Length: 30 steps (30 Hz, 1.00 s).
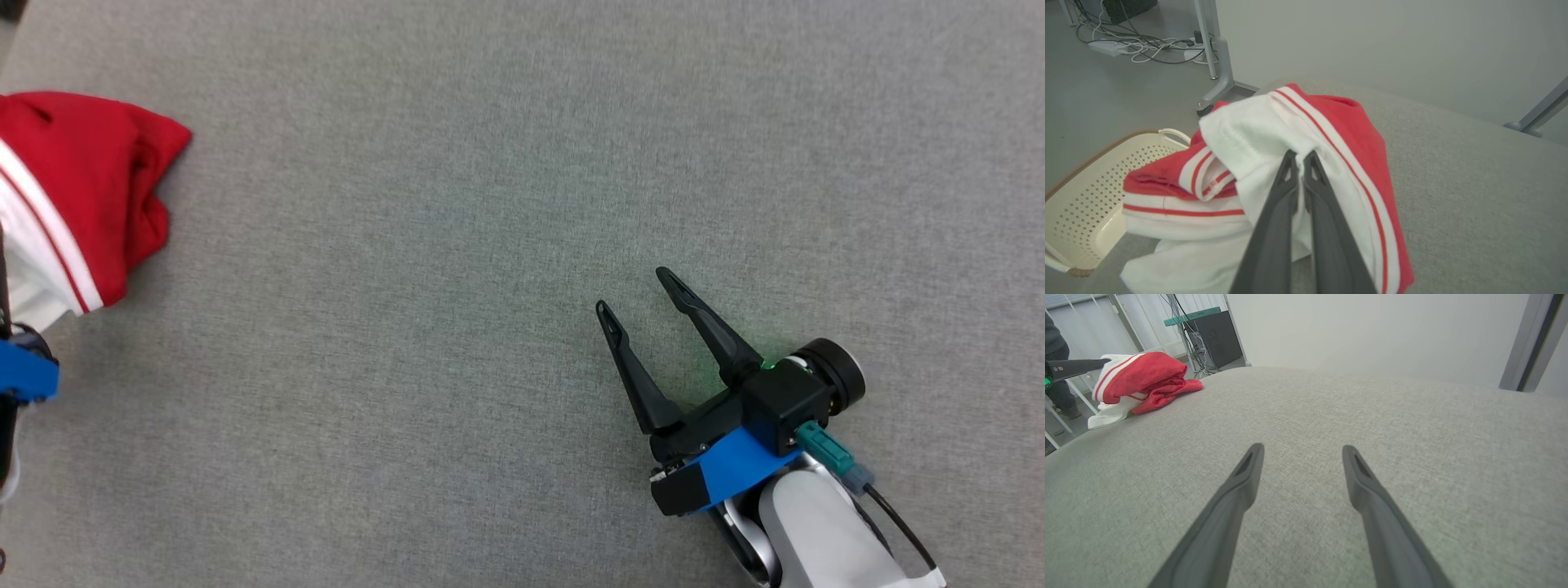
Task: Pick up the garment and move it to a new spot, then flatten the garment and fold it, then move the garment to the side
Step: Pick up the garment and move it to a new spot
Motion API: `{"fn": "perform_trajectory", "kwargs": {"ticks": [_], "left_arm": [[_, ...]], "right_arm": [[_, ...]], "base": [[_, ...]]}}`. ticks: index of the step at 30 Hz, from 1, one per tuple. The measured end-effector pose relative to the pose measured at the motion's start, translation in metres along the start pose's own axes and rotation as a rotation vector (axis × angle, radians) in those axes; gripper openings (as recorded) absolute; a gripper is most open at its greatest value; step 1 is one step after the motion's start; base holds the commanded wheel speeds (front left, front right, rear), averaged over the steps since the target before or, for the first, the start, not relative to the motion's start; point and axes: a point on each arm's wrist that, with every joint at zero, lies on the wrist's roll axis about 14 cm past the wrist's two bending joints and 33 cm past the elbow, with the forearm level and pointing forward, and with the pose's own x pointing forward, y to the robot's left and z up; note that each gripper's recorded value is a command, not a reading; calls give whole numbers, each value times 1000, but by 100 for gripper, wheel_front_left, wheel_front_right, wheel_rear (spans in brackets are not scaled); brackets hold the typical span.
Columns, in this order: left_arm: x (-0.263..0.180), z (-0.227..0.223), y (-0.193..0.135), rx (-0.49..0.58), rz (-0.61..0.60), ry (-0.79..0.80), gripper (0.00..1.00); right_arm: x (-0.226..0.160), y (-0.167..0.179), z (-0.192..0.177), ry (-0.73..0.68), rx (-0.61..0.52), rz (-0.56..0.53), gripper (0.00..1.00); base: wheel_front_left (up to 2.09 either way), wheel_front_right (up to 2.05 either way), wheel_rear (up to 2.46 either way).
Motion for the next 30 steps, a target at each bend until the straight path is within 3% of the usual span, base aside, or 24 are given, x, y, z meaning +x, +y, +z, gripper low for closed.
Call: {"fn": "perform_trajectory", "kwargs": {"ticks": [6, 13, 22, 30], "left_arm": [[-9, 64, -34, 47, -118, -196, 0], [-24, 90, -104, 58, -321, -314, 0], [-27, 55, -235, 43, -680, -268, 0], [-49, 2, -350, 21, -1013, -158, 0]], "right_arm": [[-6, 6, 22, -37, 8, -5, 100], [-31, -5, 41, -67, 11, -74, 100], [-86, -42, 52, -82, 10, -252, 100], [-157, -74, 64, -103, 1, -473, 100]], "base": [[0, 0, 0], [0, 0, 0], [0, 0, 0], [0, 0, 0]]}}
